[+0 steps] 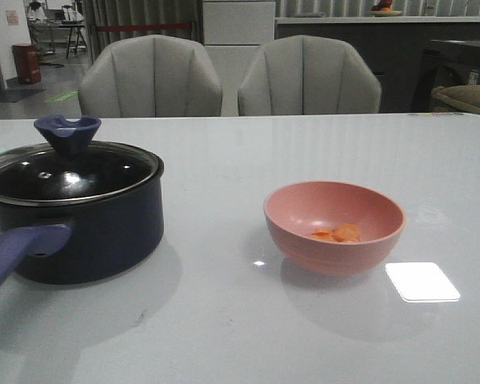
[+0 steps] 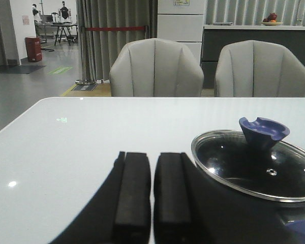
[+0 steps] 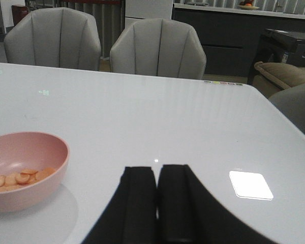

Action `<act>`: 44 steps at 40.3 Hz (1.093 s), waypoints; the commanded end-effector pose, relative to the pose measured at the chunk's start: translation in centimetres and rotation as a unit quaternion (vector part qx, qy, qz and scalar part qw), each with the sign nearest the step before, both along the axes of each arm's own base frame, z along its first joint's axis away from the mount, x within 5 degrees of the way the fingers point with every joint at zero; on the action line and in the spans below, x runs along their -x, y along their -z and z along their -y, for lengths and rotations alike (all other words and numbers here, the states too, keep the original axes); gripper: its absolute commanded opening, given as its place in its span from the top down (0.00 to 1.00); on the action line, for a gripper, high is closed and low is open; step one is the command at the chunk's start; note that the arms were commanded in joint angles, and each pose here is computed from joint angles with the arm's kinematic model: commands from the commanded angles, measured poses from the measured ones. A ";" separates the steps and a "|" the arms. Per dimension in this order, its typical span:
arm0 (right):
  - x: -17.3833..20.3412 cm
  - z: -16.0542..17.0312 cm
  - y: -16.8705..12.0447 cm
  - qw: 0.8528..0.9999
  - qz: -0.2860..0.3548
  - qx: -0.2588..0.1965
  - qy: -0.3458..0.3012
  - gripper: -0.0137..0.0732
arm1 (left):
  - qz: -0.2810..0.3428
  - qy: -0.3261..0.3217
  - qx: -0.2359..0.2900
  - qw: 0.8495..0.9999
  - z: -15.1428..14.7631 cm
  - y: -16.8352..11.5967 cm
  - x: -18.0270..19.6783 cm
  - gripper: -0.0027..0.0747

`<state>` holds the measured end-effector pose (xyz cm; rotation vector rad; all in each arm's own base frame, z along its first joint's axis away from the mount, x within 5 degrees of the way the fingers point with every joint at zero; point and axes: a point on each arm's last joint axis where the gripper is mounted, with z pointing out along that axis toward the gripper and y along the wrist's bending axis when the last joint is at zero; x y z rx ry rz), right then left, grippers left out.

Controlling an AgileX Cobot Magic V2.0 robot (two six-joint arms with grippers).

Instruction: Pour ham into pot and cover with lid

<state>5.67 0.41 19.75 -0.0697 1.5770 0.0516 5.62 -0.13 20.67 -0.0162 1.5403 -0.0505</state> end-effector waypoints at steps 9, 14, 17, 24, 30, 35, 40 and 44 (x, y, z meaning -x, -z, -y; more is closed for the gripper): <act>0.2 -0.1 -1.1 0.998 0.056 0.004 -0.004 0.67 | 0.039 -0.002 0.007 0.999 0.0 -0.1 0.1 0.81; 0.2 -0.1 -1.1 0.998 0.056 0.004 -0.004 0.67 | 0.039 -0.002 0.007 0.999 0.0 -0.1 0.1 0.81; 0.2 -0.1 -1.1 0.998 0.056 0.004 -0.004 0.67 | 0.039 -0.002 0.007 0.999 0.0 -0.1 0.1 0.81; 0.2 -0.1 -1.1 0.998 0.056 0.004 -0.004 0.67 | 0.039 -0.002 0.007 0.999 0.0 -0.1 0.1 0.81; 0.2 -0.1 -1.1 0.998 0.056 0.004 -0.004 0.67 | 0.038 -0.002 0.007 0.999 0.0 -0.1 0.1 0.81; 0.2 -0.1 -1.1 0.998 0.056 0.004 -0.004 0.67 | 0.060 -0.003 0.007 0.998 -0.1 -0.5 0.1 0.81; 0.2 -0.1 -1.1 0.998 0.056 0.004 -0.004 0.67 | 0.096 -0.006 0.008 0.995 -0.1 -1.2 0.3 0.81; 0.2 -0.1 -1.1 0.998 0.056 0.004 -0.004 0.67 | 0.144 -0.008 0.009 0.989 -0.2 -2.4 0.6 0.81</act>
